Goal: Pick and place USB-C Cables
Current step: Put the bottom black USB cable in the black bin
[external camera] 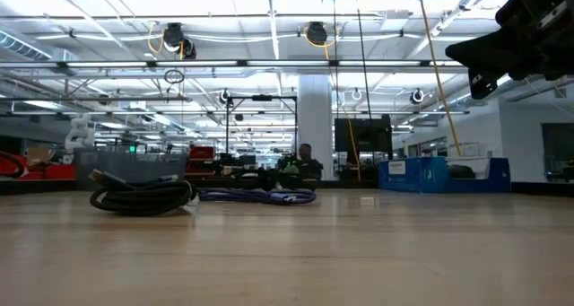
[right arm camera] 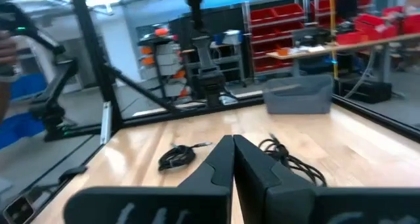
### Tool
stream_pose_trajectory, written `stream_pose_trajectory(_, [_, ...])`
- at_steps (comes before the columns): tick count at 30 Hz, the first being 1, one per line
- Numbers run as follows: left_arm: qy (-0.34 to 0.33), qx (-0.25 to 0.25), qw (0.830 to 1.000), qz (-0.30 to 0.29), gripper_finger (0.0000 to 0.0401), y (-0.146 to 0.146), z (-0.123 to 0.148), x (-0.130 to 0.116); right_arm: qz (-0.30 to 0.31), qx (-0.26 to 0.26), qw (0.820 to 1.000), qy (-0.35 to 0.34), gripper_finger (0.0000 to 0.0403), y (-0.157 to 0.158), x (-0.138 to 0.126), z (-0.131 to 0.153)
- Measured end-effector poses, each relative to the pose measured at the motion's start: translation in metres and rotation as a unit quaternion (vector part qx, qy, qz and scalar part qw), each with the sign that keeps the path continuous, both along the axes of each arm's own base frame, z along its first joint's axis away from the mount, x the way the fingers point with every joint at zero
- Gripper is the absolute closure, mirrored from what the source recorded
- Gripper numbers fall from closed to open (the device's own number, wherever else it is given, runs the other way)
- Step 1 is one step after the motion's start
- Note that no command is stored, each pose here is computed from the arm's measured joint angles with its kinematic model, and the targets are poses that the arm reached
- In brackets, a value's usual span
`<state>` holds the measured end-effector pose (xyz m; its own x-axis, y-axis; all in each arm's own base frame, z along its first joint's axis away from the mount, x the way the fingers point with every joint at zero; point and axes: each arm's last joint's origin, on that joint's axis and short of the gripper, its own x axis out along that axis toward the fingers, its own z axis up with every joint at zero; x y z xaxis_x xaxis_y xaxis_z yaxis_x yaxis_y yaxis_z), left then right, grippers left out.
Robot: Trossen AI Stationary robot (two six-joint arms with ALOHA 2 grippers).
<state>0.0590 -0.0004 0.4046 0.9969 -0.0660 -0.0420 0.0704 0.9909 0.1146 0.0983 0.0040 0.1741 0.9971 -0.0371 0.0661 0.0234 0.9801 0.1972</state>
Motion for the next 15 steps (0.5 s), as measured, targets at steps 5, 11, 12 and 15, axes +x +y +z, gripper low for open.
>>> stream_pose_trajectory(5, [0.050, -0.021, 0.999, 0.002, 0.0371, 0.000, 0.025, 0.004, 0.001, 0.006, 1.000, -0.004, 0.0403, 0.000, 0.000, 0.001])
stream_pose_trajectory(11, [0.102, -0.032, 0.994, 0.004, 0.0371, 0.000, 0.040, 0.010, -0.032, 0.082, 0.996, -0.010, 0.0403, -0.002, 0.000, 0.001])
stream_pose_trajectory(12, [0.106, -0.030, 0.994, 0.004, 0.0371, 0.001, 0.041, 0.011, -0.038, 0.086, 0.995, -0.013, 0.0403, -0.003, 0.000, 0.001])
stream_pose_trajectory(15, [0.108, -0.018, 0.994, 0.002, 0.0371, 0.001, 0.043, 0.012, -0.041, 0.084, 0.995, -0.035, 0.0403, -0.003, -0.001, 0.007])
